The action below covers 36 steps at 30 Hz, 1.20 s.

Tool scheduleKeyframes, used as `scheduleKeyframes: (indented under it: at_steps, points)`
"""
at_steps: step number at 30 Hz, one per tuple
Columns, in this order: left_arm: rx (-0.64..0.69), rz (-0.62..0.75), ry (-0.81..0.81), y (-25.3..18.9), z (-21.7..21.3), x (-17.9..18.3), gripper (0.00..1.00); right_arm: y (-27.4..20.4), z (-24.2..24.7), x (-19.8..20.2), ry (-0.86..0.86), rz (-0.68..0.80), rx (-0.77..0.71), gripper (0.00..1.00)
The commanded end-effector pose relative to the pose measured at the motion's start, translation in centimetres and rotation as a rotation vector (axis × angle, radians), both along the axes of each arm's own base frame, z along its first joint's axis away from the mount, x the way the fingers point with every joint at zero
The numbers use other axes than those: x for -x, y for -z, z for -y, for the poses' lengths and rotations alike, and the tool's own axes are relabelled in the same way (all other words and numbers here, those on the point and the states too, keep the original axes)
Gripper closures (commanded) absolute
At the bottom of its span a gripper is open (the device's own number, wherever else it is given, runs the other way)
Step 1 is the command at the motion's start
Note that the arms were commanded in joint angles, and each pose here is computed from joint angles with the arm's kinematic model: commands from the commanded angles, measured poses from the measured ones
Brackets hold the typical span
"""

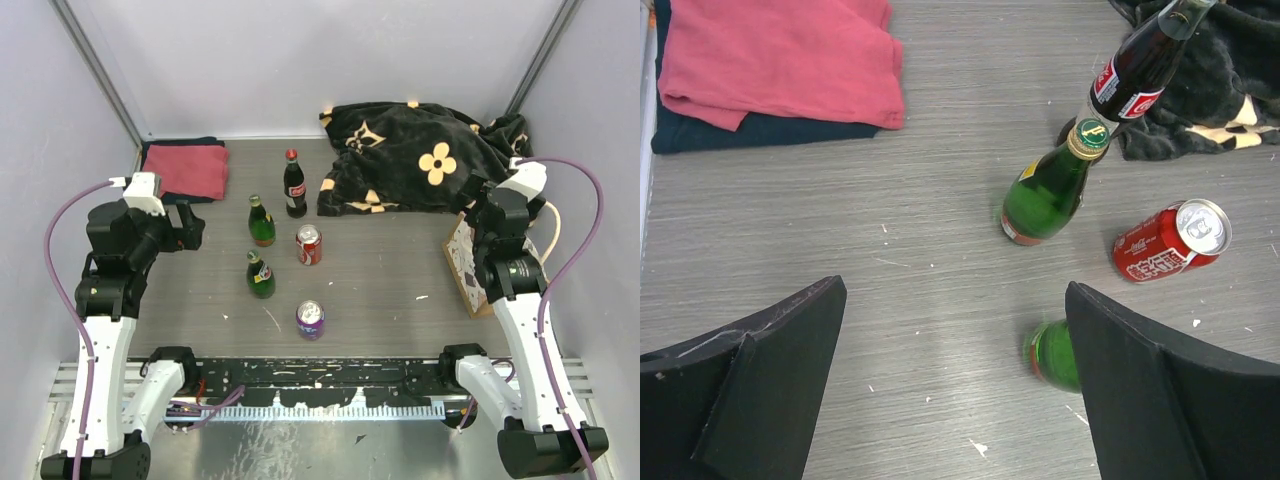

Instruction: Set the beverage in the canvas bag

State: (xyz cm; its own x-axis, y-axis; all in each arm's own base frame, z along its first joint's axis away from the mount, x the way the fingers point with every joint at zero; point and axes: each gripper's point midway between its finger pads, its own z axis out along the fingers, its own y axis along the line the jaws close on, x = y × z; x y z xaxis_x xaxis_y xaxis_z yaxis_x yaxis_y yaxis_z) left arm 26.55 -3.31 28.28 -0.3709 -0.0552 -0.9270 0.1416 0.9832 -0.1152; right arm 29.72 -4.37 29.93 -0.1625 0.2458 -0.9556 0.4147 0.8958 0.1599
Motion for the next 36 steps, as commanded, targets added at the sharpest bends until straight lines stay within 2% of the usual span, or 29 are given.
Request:
scheduleKeyframes:
  at_steps: [1,4,6,9,17,26,36]
  points:
    - [0.017,0.009,0.022,-0.6,0.4,0.5,0.02,-3.8,-0.1,-0.7,-0.054,0.057,0.088,0.0]
    - [0.022,0.011,0.031,-0.8,0.6,0.6,0.02,-3.8,-0.7,-1.5,-0.152,-0.034,0.196,0.0]
    - [0.023,0.013,0.033,-1.0,0.7,0.6,0.02,-4.3,-0.3,-2.3,-0.148,-0.106,0.233,0.02]
    - [0.024,0.016,0.042,-1.1,0.8,0.6,0.02,-3.0,0.7,-3.6,-0.12,-0.287,0.277,0.02]
    - [0.033,0.008,0.054,-0.8,1.1,0.9,0.02,2.6,1.6,-4.6,-0.097,-0.529,0.287,0.04]
    - [0.035,-0.013,0.069,0.9,1.3,1.3,0.02,7.9,3.1,-3.8,-0.057,-0.644,0.235,0.08]
    - [0.04,-0.033,0.083,2.2,1.5,1.3,0.02,14.3,2.1,-2.5,-0.094,-0.781,0.152,0.13]
